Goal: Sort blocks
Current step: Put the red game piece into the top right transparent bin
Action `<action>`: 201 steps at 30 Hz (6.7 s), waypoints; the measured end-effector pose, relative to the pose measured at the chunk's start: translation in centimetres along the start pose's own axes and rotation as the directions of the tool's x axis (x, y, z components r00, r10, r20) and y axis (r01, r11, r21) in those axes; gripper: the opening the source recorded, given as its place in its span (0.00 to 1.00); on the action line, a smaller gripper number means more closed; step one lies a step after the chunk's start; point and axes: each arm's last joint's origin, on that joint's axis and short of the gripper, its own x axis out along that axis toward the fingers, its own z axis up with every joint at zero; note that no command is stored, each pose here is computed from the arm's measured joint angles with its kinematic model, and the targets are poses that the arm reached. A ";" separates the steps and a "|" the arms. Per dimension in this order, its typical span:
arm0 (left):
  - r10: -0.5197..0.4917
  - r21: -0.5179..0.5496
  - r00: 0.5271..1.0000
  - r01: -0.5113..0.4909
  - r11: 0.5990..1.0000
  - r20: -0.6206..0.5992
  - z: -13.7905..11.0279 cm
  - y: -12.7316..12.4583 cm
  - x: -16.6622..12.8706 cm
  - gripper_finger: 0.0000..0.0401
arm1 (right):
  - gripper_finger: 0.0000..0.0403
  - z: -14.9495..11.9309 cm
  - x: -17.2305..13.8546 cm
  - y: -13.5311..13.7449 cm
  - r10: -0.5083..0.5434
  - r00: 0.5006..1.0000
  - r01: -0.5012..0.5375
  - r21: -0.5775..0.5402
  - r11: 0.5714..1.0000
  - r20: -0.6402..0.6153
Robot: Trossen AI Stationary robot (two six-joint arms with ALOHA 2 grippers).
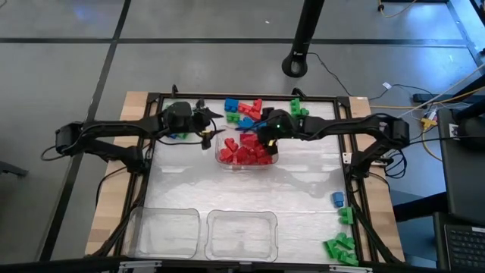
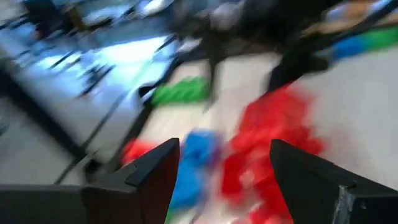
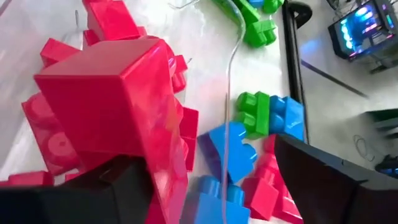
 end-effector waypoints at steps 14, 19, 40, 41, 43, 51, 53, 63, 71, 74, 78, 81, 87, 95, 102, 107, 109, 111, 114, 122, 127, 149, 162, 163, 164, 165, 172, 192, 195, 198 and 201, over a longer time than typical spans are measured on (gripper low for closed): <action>0.048 0.117 0.998 -0.054 0.992 0.050 1.8 -5.1 6.3 0.60 | 0.75 0.3 0.7 -0.1 -0.027 0.999 0.024 0.062 0.998 0.041; 0.158 0.147 0.987 -0.154 0.977 -0.014 2.9 -6.3 8.0 0.60 | 0.75 0.2 0.7 -0.1 -0.026 0.999 0.024 0.062 0.998 0.041; 0.190 0.207 0.932 -0.129 0.970 -0.309 -0.2 -5.5 9.3 0.60 | 0.75 0.3 0.5 0.0 0.009 0.998 -0.012 0.058 0.998 0.055; 0.204 0.219 0.922 -0.136 0.966 -0.329 -0.4 -5.5 9.1 0.60 | 0.75 0.3 0.3 -0.1 0.009 0.998 -0.013 0.056 0.998 0.057; 0.225 0.237 0.910 -0.146 0.960 -0.348 -0.2 -5.5 8.5 0.60 | 0.75 0.6 -0.5 -0.3 -0.004 0.998 0.000 0.053 0.999 0.070; 0.254 0.216 0.921 -0.195 0.957 -0.295 0.7 -4.2 5.7 0.60 | 0.75 0.5 -4.1 -3.7 -0.203 0.978 0.204 0.019 0.979 -0.043; 0.272 0.203 0.921 -0.220 0.954 -0.280 0.4 -3.6 4.9 0.60 | 0.75 -0.7 -4.0 -4.9 -0.217 0.972 0.220 0.025 0.975 -0.089; 0.338 0.122 0.927 -0.321 0.939 -0.165 -1.4 -1.7 2.0 0.60 | 0.75 -9.6 0.0 -10.6 -0.216 0.922 0.204 -0.069 0.976 -0.322; 0.329 0.122 0.929 -0.312 0.942 -0.168 -1.4 -2.0 1.9 0.60 | 0.75 -12.3 4.5 -10.6 -0.198 0.936 0.093 -0.339 0.936 -0.290; 0.327 0.122 0.930 -0.309 0.943 -0.166 -1.4 -2.1 1.9 0.60 | 0.75 -12.6 5.4 -10.4 -0.182 0.948 0.065 -0.399 0.914 -0.262; 0.321 0.127 0.934 -0.304 0.944 -0.154 -1.2 -2.3 1.9 0.60 | 0.75 -13.2 6.0 -10.4 -0.177 0.952 0.045 -0.460 0.887 -0.248; 0.317 0.119 0.937 -0.302 0.946 -0.147 -1.1 -2.4 1.9 0.60 | 0.75 -13.5 6.2 -11.1 -0.209 0.957 0.084 -0.495 0.865 -0.201; 0.315 0.087 0.937 -0.305 0.948 -0.148 -1.2 -2.5 1.9 0.60 | 0.75 -14.9 6.3 -11.9 -0.187 0.967 0.064 -0.542 0.838 -0.175; 0.319 0.068 0.938 -0.313 0.947 -0.132 -1.0 -2.4 1.9 0.60 | 0.75 -15.8 6.3 -12.2 -0.256 0.926 0.060 -0.564 0.824 -0.276; 0.321 0.058 0.939 -0.316 0.947 -0.127 -0.9 -2.4 1.9 0.60 | 0.75 -16.0 6.4 -12.6 -0.184 0.975 0.077 -0.587 0.806 -0.124; 0.321 0.050 0.938 -0.317 0.947 -0.128 -1.0 -2.4 1.9 0.60 | 0.75 -16.7 7.4 -12.8 -0.233 0.969 0.123 -0.653 0.747 -0.085; 0.321 0.050 0.938 -0.317 0.947 -0.128 -1.0 -2.4 1.9 0.60 | 0.75 -16.8 7.8 -12.8 -0.247 0.967 0.139 -0.666 0.733 -0.070; 0.320 0.051 0.938 -0.316 0.947 -0.130 -1.0 -2.4 1.9 0.60 | 0.75 -16.7 7.9 -12.9 -0.244 0.969 0.151 -0.680 0.718 -0.043; 0.320 0.051 0.938 -0.316 0.947 -0.130 -1.0 -2.4 1.9 0.60 | 0.75 -16.5 7.9 -12.9 -0.239 0.971 0.166 -0.683 0.712 -0.013; 0.321 0.055 0.938 -0.316 0.947 -0.130 -1.0 -2.4 1.9 0.60 | 0.75 -16.3 7.9 -12.9 -0.209 0.977 0.179 -0.684 0.707 0.039; 0.321 0.056 0.938 -0.316 0.947 -0.130 -1.0 -2.4 1.9 0.60 | 0.75 -16.3 7.9 -12.9 -0.207 0.977 0.183 -0.655 0.733 0.042; 0.324 0.071 0.937 -0.317 0.946 -0.132 -1.0 -2.3 1.9 0.60 | 0.75 -16.4 8.2 -12.9 -0.224 0.973 0.216 -0.575 0.789 0.058; 0.324 0.071 0.937 -0.317 0.946 -0.132 -1.0 -2.3 1.9 0.60 | 0.75 -16.5 7.7 -13.1 -0.248 0.966 0.173 -0.521 0.836 -0.076; 0.324 0.068 0.937 -0.317 0.946 -0.132 -1.0 -2.3 1.9 0.60 | 0.75 -16.4 7.4 -13.1 -0.252 0.963 0.168 -0.510 0.843 -0.098; 0.324 0.067 0.937 -0.318 0.946 -0.132 -1.0 -2.3 1.9 0.60 | 0.75 -16.3 7.1 -13.2 -0.252 0.961 0.161 -0.504 0.848 -0.118; 0.324 0.067 0.937 -0.317 0.946 -0.133 -1.0 -2.3 1.9 0.60 | 0.75 -16.2 6.7 -13.2 -0.247 0.959 0.148 -0.500 0.853 -0.138; 0.320 0.059 0.936 -0.315 0.947 -0.148 -1.2 -2.4 1.9 0.60 | 0.75 -14.7 3.5 -13.3 -0.198 0.954 0.085 -0.433 0.897 -0.225; 0.318 0.025 0.930 -0.319 0.947 -0.183 -1.5 -2.2 1.9 0.60 | 0.75 -14.9 5.4 -12.8 -0.052 0.998 0.051 0.027 0.998 0.040; 0.318 0.025 0.930 -0.319 0.947 -0.183 -1.5 -2.2 1.9 0.60 | 0.75 -15.0 6.3 -13.1 -0.030 0.998 0.029 0.026 0.999 0.059; 0.318 0.024 0.930 -0.319 0.947 -0.182 -1.5 -2.2 1.9 0.60 | 0.75 -14.9 7.2 -13.6 -0.001 0.997 -0.001 0.028 1.000 0.077; 0.318 0.020 0.930 -0.320 0.947 -0.183 -1.5 -2.2 1.9 0.60 | 0.75 -14.7 7.9 -14.2 0.043 0.996 -0.047 0.045 0.998 0.072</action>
